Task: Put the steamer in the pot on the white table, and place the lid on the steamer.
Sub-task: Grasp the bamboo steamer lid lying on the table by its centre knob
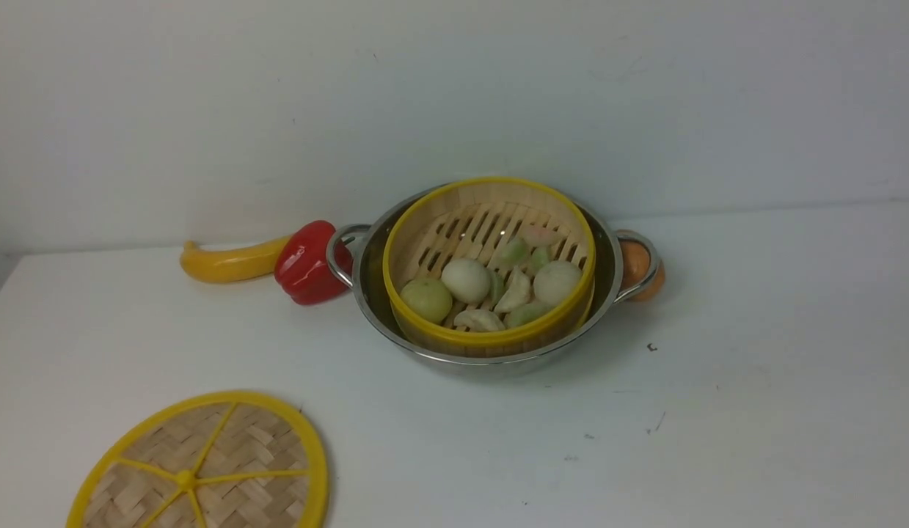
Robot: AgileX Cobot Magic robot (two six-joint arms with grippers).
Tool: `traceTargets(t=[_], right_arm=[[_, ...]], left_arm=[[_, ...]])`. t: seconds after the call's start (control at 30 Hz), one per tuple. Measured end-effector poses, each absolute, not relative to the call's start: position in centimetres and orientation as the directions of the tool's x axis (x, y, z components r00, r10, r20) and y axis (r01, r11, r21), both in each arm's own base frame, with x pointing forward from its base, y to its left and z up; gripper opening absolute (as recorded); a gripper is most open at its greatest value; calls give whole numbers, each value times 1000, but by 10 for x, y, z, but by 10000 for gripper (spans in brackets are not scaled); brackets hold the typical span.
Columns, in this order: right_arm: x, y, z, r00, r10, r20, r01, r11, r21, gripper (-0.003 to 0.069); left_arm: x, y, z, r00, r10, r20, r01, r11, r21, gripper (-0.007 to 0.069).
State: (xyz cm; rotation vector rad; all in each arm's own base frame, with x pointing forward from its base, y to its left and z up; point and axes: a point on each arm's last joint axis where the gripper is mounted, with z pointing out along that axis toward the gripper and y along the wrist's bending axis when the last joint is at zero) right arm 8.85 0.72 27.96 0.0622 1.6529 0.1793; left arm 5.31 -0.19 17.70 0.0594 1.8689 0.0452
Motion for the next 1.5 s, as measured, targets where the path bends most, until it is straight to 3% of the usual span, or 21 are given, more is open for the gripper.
traceTargets(t=[0.1,0.27,0.4,0.57,0.73,1.5], right_arm=[[80,1,246,-33,163,-986,-5,987,164,148],[69,0,208,-25,104,-994,5,995,104,162],[63,0,208,23,63,-998,-6,998,63,169],[57,3,198,-59,-52,-997,-41,998,-50,183],[56,5,189,-157,-23,-987,-59,998,-14,199],[56,5,188,-164,14,-986,-53,998,23,239]], left_arm=[[53,-2,177,-294,64,-954,18,998,62,545],[53,-2,177,-294,64,-954,18,998,62,545],[53,-2,177,-294,64,-954,18,998,62,545],[53,-2,177,-294,64,-954,18,998,62,545],[53,-2,177,-294,64,-954,18,998,62,545],[53,-2,177,-294,64,-954,18,998,62,545]])
